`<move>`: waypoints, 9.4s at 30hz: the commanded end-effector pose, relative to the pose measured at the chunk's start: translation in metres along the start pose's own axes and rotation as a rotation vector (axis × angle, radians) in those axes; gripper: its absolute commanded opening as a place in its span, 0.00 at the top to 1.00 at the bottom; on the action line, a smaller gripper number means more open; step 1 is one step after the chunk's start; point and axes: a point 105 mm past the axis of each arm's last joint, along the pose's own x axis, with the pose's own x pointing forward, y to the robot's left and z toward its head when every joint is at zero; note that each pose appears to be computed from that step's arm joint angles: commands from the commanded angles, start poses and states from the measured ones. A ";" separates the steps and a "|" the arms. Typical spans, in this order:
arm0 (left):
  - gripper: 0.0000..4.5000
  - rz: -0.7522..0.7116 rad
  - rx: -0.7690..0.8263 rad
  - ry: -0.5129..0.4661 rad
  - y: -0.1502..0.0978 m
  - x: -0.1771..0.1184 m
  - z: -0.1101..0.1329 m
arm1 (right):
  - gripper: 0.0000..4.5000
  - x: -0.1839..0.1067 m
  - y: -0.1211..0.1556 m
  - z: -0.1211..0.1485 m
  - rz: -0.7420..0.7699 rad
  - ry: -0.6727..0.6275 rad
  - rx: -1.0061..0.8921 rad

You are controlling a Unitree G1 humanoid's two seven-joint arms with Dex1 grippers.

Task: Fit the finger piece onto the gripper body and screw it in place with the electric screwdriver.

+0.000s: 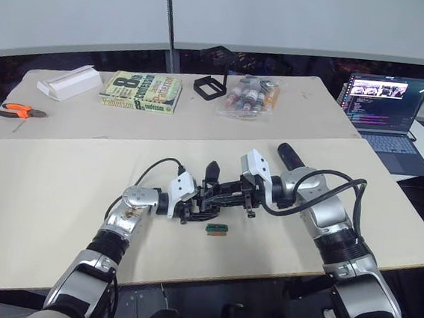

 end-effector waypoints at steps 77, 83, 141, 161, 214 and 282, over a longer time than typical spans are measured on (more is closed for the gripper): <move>0.47 -0.003 0.008 -0.008 -0.004 -0.002 -0.001 | 0.01 0.000 0.022 0.055 0.091 -0.219 -0.103; 0.36 0.026 -0.018 -0.038 0.000 -0.003 0.003 | 0.00 -0.019 0.021 0.070 0.016 -0.259 -0.149; 0.00 0.273 0.076 -0.318 -0.057 -0.144 0.122 | 0.26 -0.203 -0.077 -0.094 -1.008 0.440 0.390; 0.00 0.083 0.141 -0.204 -0.093 -0.136 0.107 | 0.56 -0.161 0.025 -0.062 -0.612 0.513 0.271; 0.00 0.084 0.115 -0.206 -0.113 -0.125 0.107 | 0.50 -0.161 0.019 -0.077 -0.368 1.212 0.453; 0.00 0.049 -0.033 -0.144 -0.074 -0.047 0.022 | 0.57 -0.053 0.039 0.045 -0.175 -0.356 -0.206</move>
